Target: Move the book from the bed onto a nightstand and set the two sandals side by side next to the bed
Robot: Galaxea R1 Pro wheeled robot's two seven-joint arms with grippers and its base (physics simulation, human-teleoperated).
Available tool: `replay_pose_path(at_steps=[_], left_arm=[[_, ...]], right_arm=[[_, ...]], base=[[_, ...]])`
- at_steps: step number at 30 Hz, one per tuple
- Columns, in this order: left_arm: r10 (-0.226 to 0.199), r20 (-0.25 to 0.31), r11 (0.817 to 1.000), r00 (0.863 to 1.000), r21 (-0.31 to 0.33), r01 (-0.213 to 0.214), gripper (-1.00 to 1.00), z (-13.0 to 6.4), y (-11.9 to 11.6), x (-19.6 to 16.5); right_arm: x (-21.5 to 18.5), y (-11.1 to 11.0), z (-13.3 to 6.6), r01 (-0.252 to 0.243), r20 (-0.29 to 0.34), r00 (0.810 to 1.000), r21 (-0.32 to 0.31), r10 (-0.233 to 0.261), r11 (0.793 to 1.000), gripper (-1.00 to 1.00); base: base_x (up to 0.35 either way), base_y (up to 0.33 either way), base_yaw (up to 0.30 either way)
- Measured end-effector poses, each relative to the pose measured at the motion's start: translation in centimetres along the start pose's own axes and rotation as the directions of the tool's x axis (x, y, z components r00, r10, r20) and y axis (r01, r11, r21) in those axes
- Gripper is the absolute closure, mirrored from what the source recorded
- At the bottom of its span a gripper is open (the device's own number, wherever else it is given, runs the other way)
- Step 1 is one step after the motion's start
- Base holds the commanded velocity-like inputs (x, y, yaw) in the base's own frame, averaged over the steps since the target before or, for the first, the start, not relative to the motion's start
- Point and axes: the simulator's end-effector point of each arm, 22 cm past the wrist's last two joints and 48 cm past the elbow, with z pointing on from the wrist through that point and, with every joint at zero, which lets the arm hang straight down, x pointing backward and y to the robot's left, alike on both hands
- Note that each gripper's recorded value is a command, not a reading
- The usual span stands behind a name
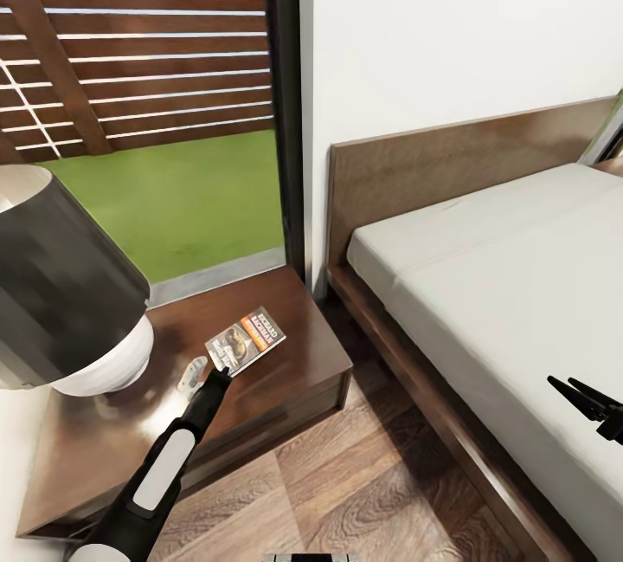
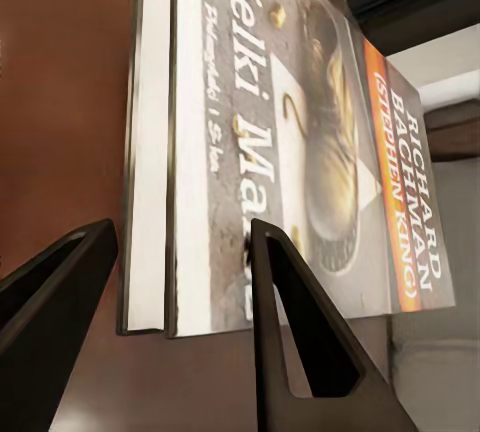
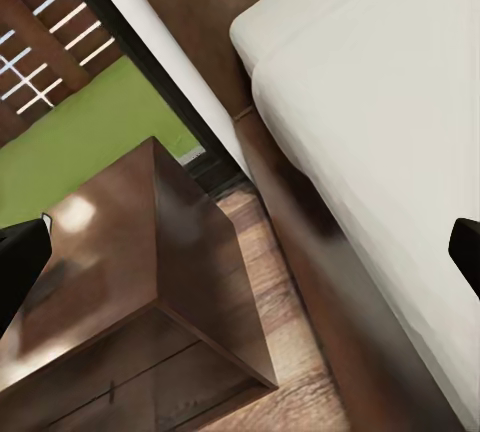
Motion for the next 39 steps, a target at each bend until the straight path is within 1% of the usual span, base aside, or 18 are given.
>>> replay_pose_path(at_steps=[34,39], left_arm=[[0.000,0.000,1.000,1.000,0.000,0.000,1.00,0.0,0.0,0.0],[0.000,0.000,1.000,1.000,-0.001,0.000,1.00,0.3,1.0,0.5]], right_arm=[[-0.1,0.0,0.0,0.000,0.002,1.000,-0.001,0.000,1.000,-1.00],[0.9,-0.5,0.0,0.000,0.002,1.000,0.000,0.000,1.000,-1.00]], base=[[0.000,0.000,0.000],[0.000,0.000,0.000]])
